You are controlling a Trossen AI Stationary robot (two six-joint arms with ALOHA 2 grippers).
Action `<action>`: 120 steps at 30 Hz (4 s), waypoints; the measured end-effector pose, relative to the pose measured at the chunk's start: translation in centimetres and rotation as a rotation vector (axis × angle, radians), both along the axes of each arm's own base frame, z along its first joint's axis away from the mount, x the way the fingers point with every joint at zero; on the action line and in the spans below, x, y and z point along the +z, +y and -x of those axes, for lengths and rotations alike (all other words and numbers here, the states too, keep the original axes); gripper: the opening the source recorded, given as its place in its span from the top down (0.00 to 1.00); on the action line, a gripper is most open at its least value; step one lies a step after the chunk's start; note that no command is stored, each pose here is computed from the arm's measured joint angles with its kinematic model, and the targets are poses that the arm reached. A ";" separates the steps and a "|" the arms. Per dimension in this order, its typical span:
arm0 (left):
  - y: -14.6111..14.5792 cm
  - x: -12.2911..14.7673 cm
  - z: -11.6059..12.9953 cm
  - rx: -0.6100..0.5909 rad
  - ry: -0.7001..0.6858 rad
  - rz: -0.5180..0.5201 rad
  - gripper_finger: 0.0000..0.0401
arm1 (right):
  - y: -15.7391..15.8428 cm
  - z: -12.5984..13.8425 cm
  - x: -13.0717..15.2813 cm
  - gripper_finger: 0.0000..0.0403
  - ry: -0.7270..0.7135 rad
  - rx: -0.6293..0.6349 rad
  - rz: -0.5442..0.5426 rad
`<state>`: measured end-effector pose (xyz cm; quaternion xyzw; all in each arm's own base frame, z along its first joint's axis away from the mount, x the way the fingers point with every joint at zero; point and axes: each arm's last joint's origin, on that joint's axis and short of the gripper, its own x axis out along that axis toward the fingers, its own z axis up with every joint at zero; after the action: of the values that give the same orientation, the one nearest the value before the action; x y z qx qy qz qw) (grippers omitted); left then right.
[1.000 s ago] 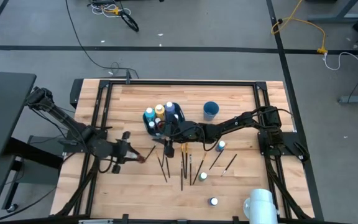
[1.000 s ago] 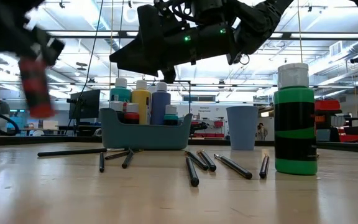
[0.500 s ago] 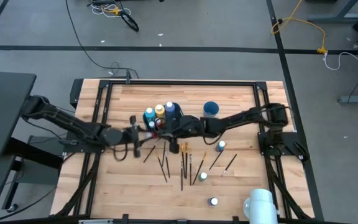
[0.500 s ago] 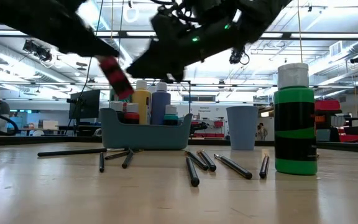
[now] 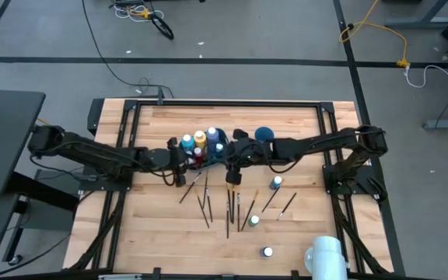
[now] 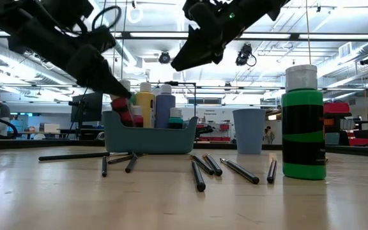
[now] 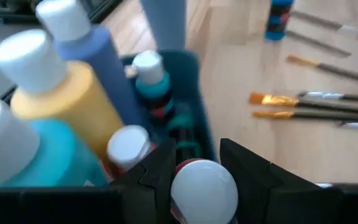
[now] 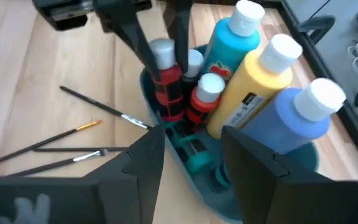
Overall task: Pick & Place Paint Supplies
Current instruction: Put the red paint bottle into the blue bin, then put the small blue paint bottle into the blue bin
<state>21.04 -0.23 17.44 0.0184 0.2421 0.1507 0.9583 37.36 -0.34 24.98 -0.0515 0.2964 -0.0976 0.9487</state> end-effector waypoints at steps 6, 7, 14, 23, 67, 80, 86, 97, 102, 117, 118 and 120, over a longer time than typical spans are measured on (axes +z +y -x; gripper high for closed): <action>0.6 -0.6 -0.6 0.026 0.016 0.001 0.70 | 0.0 0.1 -0.2 0.59 0.020 0.002 0.007; 0.6 -0.6 -0.6 0.028 0.011 0.000 0.70 | 0.0 0.1 -0.2 0.59 0.021 0.002 0.007; 0.7 -0.5 -0.5 0.022 0.008 -0.014 0.67 | 0.0 0.0 -0.2 0.59 0.017 0.003 0.007; 0.6 2.9 -1.8 -0.012 0.069 -0.080 0.70 | 0.0 0.1 -0.2 0.59 0.020 0.003 0.006; -0.5 2.5 -5.0 0.005 0.361 -0.030 0.48 | 0.0 0.1 -0.4 0.59 0.031 0.008 -0.007; -1.0 6.3 -4.4 -0.109 0.219 0.060 0.48 | 3.1 0.3 -0.5 0.59 0.058 0.220 -0.040; -1.3 9.3 -2.2 -0.056 0.076 0.050 0.48 | 4.9 1.9 0.5 0.59 0.118 0.269 -0.044; -2.5 11.8 2.0 -0.143 -0.078 0.050 0.48 | 4.7 8.4 0.6 0.59 0.116 0.128 -0.119; -2.5 10.6 3.0 -0.101 -0.078 0.043 0.48 | 3.7 12.6 -0.8 0.59 0.071 0.032 -0.133; -2.3 10.1 3.0 -0.055 -0.094 0.033 0.48 | 2.9 19.3 -7.7 0.59 -0.016 0.175 -0.145; -2.3 10.1 3.0 -0.058 -0.097 0.030 0.48 | 2.9 19.5 -8.1 0.59 -0.016 0.174 -0.144; -2.3 10.1 3.0 -0.058 -0.099 0.029 0.48 | 2.8 19.7 -8.8 0.59 -0.031 0.164 -0.162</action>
<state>18.06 -2.56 27.57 0.0042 0.1958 0.1202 0.9732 17.68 2.48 16.20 0.0029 0.2834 0.0038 0.9590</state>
